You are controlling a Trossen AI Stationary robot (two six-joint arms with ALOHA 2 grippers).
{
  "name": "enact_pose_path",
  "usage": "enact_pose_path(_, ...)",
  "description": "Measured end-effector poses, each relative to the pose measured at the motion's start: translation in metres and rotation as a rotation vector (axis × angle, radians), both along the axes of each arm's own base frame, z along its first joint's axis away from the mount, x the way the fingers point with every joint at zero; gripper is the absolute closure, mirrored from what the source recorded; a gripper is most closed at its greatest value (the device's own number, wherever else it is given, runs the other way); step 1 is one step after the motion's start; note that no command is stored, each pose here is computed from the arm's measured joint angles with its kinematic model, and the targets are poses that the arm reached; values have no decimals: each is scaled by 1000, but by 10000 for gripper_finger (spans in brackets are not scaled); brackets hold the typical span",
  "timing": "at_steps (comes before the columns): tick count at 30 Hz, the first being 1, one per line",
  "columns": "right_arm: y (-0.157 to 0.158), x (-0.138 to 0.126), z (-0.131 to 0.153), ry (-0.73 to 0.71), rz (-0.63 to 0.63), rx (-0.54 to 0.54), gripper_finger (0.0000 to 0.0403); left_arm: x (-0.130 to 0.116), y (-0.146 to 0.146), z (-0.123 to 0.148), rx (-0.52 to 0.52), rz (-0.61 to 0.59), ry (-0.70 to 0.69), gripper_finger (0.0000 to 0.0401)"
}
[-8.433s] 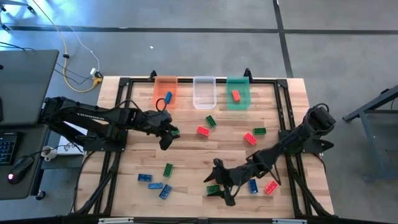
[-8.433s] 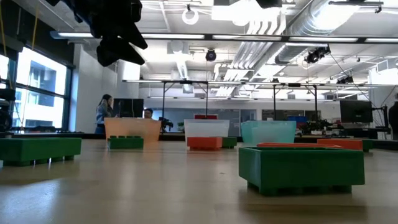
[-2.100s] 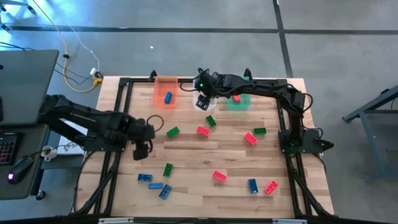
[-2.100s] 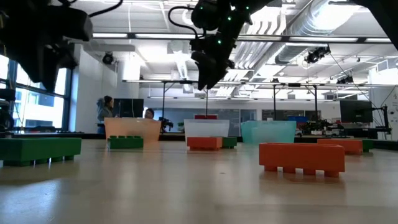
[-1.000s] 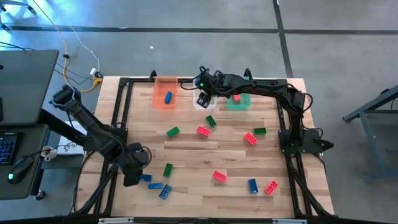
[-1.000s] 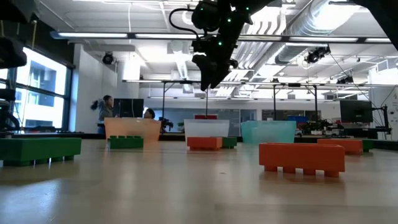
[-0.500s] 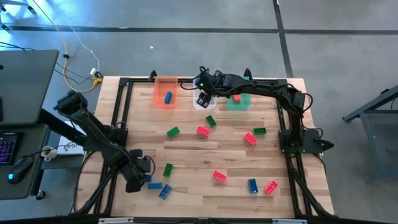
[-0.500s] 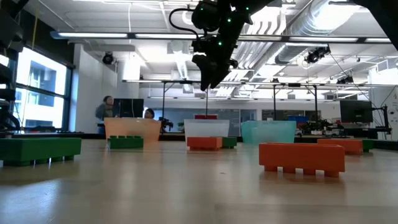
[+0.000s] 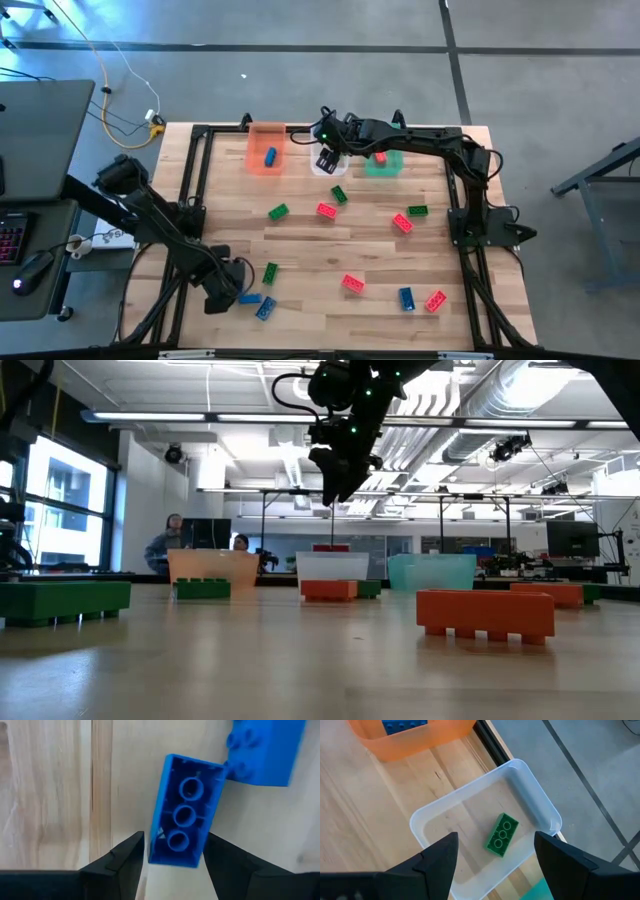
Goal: Sort & place blocks by color
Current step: Put the blue game piece into the bin
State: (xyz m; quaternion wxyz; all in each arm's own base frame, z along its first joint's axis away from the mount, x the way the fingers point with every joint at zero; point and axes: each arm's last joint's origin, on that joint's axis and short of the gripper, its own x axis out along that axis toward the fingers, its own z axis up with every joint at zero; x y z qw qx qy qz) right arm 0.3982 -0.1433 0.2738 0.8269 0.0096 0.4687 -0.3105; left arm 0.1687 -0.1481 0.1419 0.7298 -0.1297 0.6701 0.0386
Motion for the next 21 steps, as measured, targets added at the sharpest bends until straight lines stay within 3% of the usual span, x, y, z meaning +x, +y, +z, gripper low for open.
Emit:
enact_pose_path(8,0,0,0,3,5,-2,153,3,-2,-12,45,5,29,224)
enact_pose_path(14,1,-1,2,12,17,0,153,3,-1,-9,54,0,2,290)
enact_pose_path(21,15,-13,27,-21,45,-9,153,4,2,-6,84,16,-50,292)
